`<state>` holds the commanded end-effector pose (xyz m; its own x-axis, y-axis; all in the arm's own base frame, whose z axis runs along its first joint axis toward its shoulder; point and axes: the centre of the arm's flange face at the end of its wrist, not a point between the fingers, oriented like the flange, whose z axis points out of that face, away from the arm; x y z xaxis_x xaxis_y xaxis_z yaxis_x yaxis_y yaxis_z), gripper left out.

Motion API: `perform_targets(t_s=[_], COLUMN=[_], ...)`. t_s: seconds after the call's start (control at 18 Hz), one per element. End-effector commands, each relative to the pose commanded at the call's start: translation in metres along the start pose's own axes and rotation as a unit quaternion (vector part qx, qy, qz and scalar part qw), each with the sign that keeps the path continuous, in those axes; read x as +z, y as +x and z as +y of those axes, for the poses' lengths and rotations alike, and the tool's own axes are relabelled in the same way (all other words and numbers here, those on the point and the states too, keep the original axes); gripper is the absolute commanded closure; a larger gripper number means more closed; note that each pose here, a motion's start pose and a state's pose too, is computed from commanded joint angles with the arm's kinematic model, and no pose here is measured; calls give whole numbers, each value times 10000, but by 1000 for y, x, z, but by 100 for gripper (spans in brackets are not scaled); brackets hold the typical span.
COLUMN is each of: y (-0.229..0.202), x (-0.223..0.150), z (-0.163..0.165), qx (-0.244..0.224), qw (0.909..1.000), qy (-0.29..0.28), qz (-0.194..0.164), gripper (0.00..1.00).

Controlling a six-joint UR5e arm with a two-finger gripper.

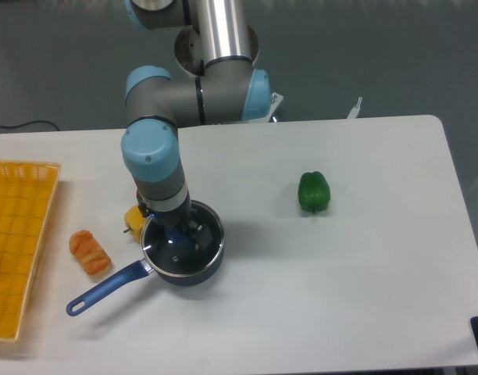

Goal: Open the lid
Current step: 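Close the gripper around the blue lid knob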

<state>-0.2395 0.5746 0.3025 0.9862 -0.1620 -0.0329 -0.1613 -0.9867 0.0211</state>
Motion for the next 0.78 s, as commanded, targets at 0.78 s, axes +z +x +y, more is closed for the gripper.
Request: perform_targets(t_s=[0.78], y=[5], x=[9], z=[1], qx=[19], qw=[10000], qy=[-55], qz=[75], gripper=[3])
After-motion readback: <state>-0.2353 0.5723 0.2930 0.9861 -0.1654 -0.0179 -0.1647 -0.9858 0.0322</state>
